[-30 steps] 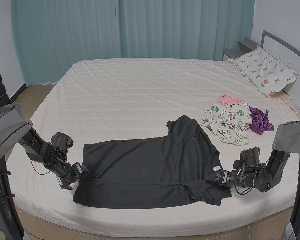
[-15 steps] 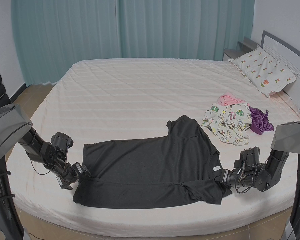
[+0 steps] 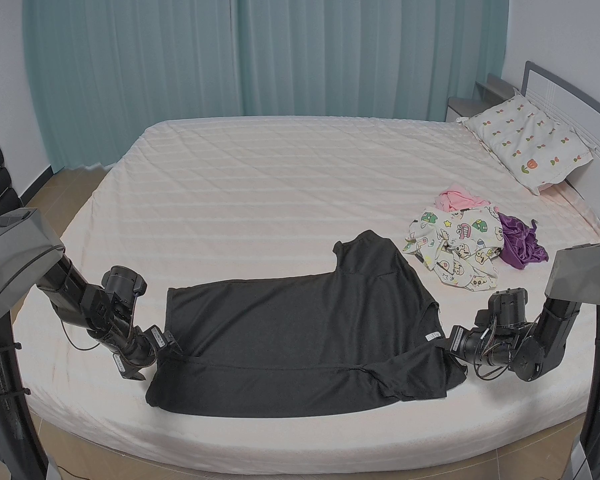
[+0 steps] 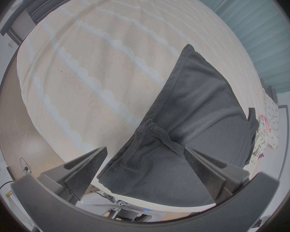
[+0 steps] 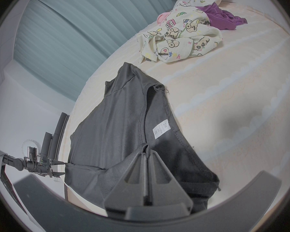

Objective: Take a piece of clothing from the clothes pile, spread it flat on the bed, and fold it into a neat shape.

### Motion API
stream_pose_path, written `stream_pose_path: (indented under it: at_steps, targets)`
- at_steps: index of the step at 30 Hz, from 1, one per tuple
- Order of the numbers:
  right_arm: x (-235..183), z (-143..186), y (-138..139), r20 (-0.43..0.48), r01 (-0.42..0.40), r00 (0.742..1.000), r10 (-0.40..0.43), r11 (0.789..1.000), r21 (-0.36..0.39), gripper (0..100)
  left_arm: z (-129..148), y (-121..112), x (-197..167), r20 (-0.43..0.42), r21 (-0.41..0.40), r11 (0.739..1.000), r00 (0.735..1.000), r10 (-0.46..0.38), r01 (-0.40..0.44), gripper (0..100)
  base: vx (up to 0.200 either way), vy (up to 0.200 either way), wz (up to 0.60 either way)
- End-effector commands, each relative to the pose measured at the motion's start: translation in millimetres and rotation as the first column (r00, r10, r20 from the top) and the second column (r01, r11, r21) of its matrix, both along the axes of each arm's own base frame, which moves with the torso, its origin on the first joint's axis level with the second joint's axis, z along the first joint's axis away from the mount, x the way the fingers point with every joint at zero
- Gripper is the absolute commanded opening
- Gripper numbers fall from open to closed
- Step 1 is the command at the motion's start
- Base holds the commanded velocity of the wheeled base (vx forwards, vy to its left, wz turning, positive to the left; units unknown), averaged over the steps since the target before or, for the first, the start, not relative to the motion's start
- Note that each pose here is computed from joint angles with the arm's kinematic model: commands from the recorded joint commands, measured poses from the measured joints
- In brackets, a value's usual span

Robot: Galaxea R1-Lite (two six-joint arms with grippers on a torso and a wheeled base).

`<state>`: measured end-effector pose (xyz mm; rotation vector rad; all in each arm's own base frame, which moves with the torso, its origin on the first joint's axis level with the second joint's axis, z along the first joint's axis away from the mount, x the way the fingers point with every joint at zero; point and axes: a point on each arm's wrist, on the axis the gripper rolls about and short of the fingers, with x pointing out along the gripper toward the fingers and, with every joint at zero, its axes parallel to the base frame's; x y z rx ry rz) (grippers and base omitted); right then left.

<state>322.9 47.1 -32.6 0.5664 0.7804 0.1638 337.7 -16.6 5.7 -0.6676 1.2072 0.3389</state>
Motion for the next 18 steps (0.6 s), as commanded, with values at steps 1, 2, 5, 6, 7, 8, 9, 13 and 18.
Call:
stream_pose_path:
  at_steps: [1, 2, 5, 6, 7, 8, 9, 13, 18]
  targets:
    - [4, -3, -4, 0.011, 0.009, 1.000, -0.009, 1.000, 0.003, 0, 0, 0, 0, 0.001, 0.000, 1.000, 1.000, 0.001, -0.001, 100, 0.000, 0.000, 0.00]
    - [4, -6, -4, 0.008, 0.010, 1.000, -0.011, 1.000, 0.001, 0, 0, 0, 0, 0.001, 0.000, 1.000, 1.000, 0.001, -0.001, 100, 0.000, 0.000, 0.00]
    - [5, -9, -3, 0.023, 0.010, 1.000, -0.011, 1.000, 0.003, 0, 0, 0, 0, 0.001, 0.000, 1.000, 1.000, 0.001, -0.001, 100, 0.000, 0.000, 0.00]
    - [7, -10, -4, 0.039, 0.013, 0.999, -0.013, 1.000, 0.004, 0, 0, 0, 0, 0.001, -0.003, 1.000, 1.000, 0.001, -0.001, 100, 0.000, 0.000, 0.00]
    - [8, -9, -4, 0.042, 0.013, 0.999, -0.013, 1.000, 0.005, 0, 1, 0, 0, 0.002, -0.003, 1.000, 1.000, 0.001, -0.001, 100, 0.000, 0.000, 0.00]
    - [8, -11, -4, 0.043, 0.013, 0.999, -0.014, 1.000, 0.006, 0, 1, 0, 0, 0.002, -0.003, 1.000, 1.000, 0.001, -0.001, 100, 0.000, 0.000, 0.00]
    - [9, -11, -4, 0.045, 0.015, 0.999, -0.015, 1.000, 0.005, 0, 1, 0, 0, 0.002, -0.003, 1.000, 1.000, 0.001, -0.001, 100, 0.000, 0.000, 0.00]
    - [12, -12, -4, 0.053, 0.008, 0.999, -0.009, 1.000, 0.013, 0, 1, 0, 0, 0.002, -0.003, 1.000, 1.000, 0.001, -0.001, 100, 0.000, 0.000, 0.00]
    - [12, -16, -3, 0.055, 0.007, 0.998, -0.007, 1.000, 0.011, 100, 1, 0, 0, 0.002, -0.005, 1.000, 1.000, 0.003, -0.003, 100, 0.000, 0.000, 0.00]
